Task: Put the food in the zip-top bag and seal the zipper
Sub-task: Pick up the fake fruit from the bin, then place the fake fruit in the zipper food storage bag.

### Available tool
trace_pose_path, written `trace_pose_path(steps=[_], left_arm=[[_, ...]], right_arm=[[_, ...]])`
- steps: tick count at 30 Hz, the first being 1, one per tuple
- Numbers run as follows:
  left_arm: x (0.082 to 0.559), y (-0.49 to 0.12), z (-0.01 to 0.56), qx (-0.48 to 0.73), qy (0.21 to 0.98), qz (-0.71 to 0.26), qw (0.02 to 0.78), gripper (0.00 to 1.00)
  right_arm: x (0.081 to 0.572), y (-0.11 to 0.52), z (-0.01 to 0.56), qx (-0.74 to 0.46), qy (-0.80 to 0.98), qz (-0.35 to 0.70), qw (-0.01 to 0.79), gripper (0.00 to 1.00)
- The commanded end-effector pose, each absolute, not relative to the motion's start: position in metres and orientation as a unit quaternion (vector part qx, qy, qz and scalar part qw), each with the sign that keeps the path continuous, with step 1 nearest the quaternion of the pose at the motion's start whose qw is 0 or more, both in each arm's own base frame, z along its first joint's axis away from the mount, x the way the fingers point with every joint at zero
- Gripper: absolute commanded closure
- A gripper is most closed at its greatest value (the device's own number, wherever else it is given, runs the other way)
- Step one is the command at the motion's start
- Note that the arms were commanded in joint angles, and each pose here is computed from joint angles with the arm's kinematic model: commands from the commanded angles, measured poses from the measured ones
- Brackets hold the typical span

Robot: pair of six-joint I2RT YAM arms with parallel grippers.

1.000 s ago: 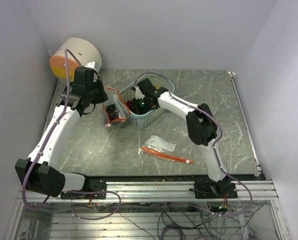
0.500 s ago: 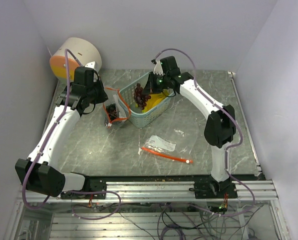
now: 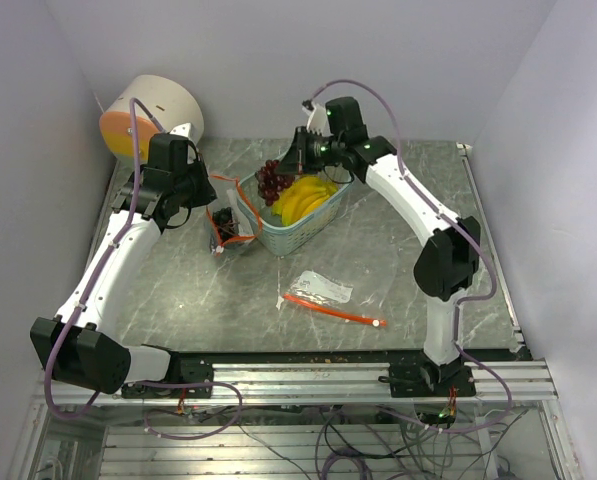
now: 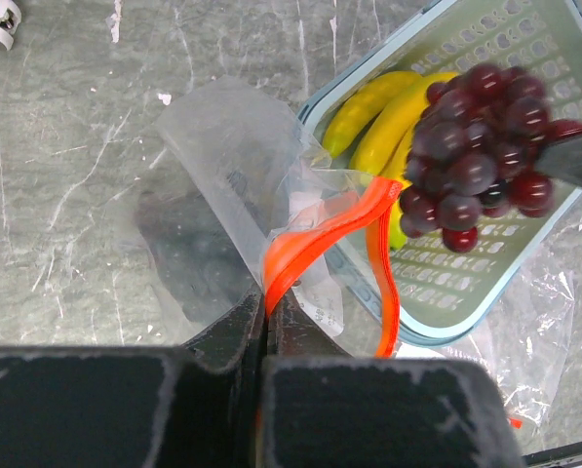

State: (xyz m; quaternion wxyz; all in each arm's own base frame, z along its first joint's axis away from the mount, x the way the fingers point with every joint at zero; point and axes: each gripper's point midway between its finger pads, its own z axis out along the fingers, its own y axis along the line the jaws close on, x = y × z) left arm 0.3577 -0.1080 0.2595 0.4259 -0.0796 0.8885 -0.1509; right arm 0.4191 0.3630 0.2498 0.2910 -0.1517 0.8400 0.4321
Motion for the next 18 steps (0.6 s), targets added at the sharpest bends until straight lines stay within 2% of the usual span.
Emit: trace_pose_path(steps=[1,8,18], left_arm=[[0.364,-0.110,0.270,-0.076,0.878,-0.164,0.443,0.93],[0.371,-0.114,0.270,-0.072,0.878,-0.171,0.442,0.93],[0.382,-0.124,0.269,-0.070,0.879,-0.188,0.432,0.93]], right_arm=[[0.407,0.368,0.355,-0.187,0.763,0.497,0.368,1.00],[0.365,0.381,0.410,-0.253,0.685,0.573,0.371,1.00],[0.284,0.390,0.432,-0.348,0.595,0.665,0.288,1.00]])
